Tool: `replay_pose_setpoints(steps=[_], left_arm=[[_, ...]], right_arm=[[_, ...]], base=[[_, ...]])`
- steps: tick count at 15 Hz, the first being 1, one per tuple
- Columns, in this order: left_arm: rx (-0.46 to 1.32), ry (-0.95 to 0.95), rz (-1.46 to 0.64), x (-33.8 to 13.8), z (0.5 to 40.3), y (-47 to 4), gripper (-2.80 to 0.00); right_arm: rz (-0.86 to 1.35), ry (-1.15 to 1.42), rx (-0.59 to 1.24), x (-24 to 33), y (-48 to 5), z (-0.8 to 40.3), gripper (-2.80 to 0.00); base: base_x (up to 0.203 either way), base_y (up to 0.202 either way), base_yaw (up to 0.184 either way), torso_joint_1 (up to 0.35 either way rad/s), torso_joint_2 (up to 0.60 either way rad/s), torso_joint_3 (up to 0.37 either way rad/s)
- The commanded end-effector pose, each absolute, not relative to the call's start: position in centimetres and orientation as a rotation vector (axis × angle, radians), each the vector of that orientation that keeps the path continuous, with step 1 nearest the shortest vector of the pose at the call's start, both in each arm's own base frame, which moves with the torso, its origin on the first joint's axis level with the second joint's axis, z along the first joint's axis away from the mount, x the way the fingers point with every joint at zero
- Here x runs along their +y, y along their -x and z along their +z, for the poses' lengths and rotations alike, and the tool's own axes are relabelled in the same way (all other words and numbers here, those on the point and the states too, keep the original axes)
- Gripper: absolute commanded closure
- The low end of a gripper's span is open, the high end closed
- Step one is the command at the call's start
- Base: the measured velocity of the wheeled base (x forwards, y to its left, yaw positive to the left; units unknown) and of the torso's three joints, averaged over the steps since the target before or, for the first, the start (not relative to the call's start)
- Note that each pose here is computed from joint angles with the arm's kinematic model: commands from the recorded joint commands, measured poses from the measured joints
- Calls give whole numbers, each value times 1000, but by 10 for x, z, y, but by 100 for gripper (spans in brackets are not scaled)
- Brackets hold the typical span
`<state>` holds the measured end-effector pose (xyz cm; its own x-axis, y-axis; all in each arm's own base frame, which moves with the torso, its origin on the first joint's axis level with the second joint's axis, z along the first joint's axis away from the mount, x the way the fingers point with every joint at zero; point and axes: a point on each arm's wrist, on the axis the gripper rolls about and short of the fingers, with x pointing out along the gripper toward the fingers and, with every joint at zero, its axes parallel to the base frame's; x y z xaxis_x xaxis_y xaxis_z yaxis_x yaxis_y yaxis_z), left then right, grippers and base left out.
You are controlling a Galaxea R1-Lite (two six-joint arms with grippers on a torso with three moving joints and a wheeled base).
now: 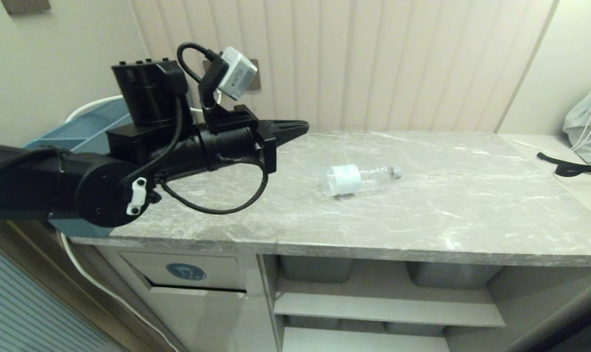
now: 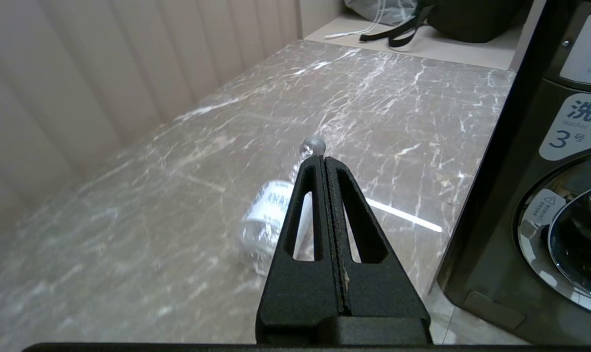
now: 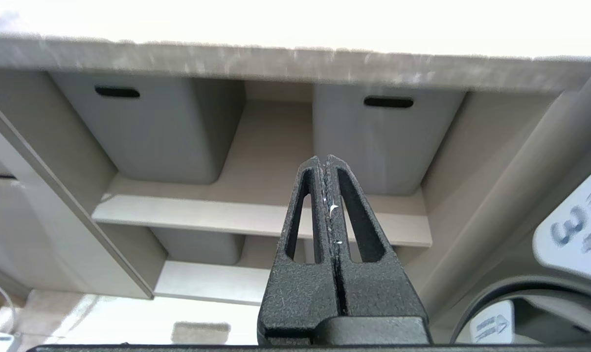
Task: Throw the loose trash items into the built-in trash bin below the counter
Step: Pick up the garbage
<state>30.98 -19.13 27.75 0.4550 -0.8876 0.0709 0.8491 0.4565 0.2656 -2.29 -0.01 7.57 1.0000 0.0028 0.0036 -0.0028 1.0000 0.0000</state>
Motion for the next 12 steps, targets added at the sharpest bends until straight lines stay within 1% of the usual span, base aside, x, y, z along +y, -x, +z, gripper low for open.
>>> replay_pose_setpoints(steps=[1, 2, 6, 7, 12], left_arm=[[-184, -210, -1098, -202, 264, -328, 0], [-179, -214, -1105, -205, 261, -332, 0], [-115, -209, -1147, -232, 230, -356, 0], [-99, -208, -1157, -239, 222, -361, -280], [-73, -204, -1194, -265, 190, -389, -280]], right_arm=[[3, 2, -5, 0, 23, 76, 0], [3, 1, -5, 0, 23, 76, 0], [3, 0, -5, 0, 23, 76, 0], [3, 0, -5, 0, 23, 76, 0], [3, -3, -5, 0, 23, 76, 0]], base=[[0, 0, 0, 259, -564, -300], [0, 0, 0, 272, -579, -302], [0, 0, 0, 280, -601, -313], [0, 0, 0, 91, -297, -106], [0, 0, 0, 9, -12, -14]])
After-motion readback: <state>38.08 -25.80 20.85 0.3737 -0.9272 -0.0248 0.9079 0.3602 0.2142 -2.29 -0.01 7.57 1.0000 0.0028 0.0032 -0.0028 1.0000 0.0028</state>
